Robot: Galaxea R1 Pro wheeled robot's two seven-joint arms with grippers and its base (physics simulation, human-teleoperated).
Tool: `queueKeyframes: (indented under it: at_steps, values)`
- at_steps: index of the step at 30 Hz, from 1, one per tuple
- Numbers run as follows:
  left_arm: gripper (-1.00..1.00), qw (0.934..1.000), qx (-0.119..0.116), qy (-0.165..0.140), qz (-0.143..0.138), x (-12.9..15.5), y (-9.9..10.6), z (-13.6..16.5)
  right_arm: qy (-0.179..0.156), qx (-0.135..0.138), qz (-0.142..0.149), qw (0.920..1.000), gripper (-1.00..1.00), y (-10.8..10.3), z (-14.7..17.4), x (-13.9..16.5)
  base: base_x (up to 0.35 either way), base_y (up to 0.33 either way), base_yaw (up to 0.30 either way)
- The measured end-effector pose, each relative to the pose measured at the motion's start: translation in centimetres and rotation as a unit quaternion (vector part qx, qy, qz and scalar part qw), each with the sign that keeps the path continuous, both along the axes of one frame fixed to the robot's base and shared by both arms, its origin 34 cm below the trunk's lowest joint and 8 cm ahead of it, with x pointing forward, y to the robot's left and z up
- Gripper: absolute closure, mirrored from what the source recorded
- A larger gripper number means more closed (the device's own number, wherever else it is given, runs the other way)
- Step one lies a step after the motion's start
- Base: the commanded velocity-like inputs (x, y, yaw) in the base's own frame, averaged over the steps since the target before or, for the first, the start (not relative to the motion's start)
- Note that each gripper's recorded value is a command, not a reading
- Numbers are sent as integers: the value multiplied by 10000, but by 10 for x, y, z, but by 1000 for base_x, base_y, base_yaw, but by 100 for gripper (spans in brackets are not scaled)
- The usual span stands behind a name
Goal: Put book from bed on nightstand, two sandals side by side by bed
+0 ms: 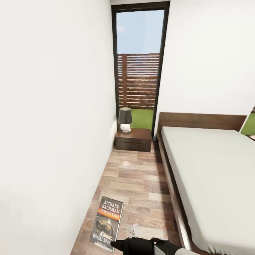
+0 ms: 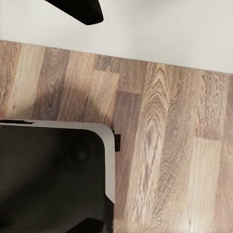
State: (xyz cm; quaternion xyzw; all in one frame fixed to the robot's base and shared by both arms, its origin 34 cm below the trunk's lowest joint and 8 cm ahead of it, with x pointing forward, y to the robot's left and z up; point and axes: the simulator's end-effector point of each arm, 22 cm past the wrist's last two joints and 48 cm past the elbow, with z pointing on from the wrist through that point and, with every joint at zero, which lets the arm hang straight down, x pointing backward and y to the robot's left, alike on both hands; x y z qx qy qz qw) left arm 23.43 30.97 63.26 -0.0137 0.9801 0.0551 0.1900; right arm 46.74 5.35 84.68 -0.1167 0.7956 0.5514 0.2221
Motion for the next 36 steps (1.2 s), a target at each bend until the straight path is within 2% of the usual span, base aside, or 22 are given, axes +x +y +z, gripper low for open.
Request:
queueKeyframes:
  at_steps: [6,18,36]
  values:
    - [-100,10000,0,0,2,0,0,0,2,-1,1,10000,100,0,0,0,3,2,-42]
    - [-100,10000,0,0,0,0,0,0,3,1,-2,10000,100,0,0,0,1,0,-174]
    - [-100,10000,0,0,2,0,0,0,8,-13,-2,10000,100,0,-1,0,0,0,-20]
